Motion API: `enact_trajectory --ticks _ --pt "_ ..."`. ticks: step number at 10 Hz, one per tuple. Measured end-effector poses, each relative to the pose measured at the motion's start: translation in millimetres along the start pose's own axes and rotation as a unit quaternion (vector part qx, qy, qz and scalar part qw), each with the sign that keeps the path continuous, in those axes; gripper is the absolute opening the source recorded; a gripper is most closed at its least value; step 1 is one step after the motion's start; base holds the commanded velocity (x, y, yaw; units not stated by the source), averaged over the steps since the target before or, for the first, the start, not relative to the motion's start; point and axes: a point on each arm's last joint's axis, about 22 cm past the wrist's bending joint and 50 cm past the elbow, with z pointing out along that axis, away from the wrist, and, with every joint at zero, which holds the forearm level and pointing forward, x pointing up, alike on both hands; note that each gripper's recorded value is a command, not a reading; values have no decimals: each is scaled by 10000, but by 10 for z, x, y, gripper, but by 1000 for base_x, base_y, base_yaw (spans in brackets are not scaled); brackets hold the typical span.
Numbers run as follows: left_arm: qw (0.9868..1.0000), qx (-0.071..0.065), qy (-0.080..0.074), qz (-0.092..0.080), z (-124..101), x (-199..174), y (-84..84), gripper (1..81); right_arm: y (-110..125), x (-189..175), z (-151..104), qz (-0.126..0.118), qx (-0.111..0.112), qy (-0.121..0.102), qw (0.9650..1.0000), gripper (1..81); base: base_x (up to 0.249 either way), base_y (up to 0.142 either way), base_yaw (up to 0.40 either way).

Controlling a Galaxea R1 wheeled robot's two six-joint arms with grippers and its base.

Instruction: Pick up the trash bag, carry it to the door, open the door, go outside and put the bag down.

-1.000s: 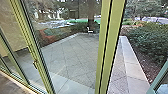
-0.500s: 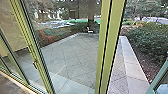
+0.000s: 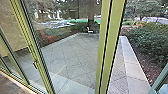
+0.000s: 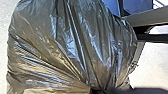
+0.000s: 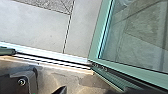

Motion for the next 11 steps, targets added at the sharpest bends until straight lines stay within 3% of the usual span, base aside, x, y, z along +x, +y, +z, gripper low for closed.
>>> enact_trajectory --ticks 1,3,5,8,10,11 --pt "10000 1 7 1 0 5 -1 10 -255 -256 293 -172 207 -180 9995 811 0 0 0" --pt "10000 6 21 1 0 12 -3 10 -538 -780 793 -300 464 -479 9973 811 0 0 0" --pt "10000 10 41 6 -2 33 -5 10 -909 -1351 1294 -440 793 -726 9932 811 0 0 0" --pt "10000 17 91 27 -8 111 -11 10 -1816 -2273 1958 -497 1638 -857 9815 811 0 0 0" --pt "9999 19 127 42 -14 173 -14 10 -2355 -2745 2180 -363 2168 -767 9725 811 0 0 0" --pt "9999 20 134 44 -14 181 -14 10 -2696 -2965 2267 -277 2465 -725 9660 811 0 0 0"
